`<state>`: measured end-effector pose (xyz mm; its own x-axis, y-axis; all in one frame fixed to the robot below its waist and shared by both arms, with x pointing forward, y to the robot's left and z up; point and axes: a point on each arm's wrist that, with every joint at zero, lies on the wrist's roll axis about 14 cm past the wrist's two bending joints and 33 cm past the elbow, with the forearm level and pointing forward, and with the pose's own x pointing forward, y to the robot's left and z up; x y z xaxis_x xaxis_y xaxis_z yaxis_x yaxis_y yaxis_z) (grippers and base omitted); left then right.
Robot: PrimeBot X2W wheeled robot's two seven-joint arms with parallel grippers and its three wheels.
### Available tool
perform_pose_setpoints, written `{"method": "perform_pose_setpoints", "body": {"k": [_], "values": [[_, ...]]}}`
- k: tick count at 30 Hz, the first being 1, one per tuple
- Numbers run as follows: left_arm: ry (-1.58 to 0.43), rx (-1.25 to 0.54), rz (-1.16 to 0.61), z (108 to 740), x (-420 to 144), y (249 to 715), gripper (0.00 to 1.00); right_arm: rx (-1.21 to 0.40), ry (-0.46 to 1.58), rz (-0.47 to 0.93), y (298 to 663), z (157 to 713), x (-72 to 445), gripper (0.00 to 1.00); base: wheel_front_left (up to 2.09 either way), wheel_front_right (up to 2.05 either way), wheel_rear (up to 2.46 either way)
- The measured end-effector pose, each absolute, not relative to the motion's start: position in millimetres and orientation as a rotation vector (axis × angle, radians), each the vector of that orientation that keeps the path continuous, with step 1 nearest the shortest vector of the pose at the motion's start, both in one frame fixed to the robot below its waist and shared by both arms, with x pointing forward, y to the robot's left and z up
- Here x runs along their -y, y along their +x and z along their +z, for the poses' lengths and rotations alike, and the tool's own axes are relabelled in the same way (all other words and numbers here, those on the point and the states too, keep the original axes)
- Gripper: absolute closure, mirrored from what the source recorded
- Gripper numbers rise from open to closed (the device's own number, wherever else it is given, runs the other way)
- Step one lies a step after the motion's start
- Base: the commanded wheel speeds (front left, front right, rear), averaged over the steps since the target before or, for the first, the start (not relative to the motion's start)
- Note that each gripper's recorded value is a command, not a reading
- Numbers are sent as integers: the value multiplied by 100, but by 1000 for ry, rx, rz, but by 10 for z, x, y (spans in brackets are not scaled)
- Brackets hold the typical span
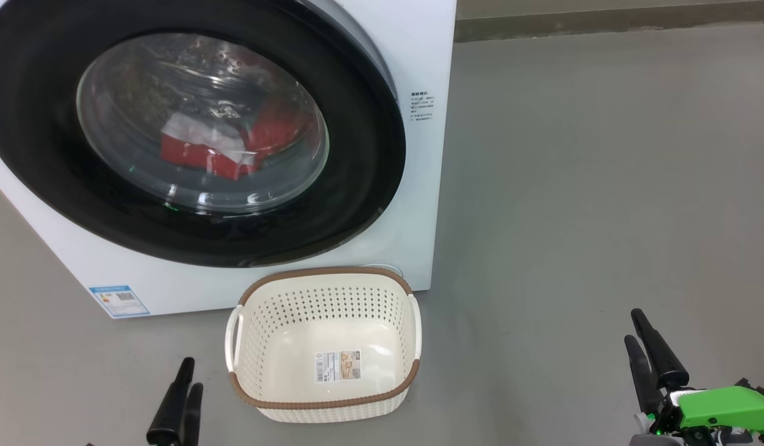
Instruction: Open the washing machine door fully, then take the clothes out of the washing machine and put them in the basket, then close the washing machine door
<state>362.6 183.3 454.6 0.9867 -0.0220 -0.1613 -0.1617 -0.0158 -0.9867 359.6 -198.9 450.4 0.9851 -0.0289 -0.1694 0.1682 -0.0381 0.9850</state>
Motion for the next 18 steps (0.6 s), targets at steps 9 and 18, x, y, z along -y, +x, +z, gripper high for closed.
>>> {"method": "perform_pose_setpoints", "body": {"k": [9, 18], "values": [[-1513, -135, 114, 4563, -1856, 3627, 0, -105, 1534, -167, 3598, 4505, 2006, 0, 0, 0, 0], [-1371, -120, 106, 4615, -1884, 3636, 0, -106, 1415, -165, 3586, 4514, 2021, 0, 0, 0, 0]]}}
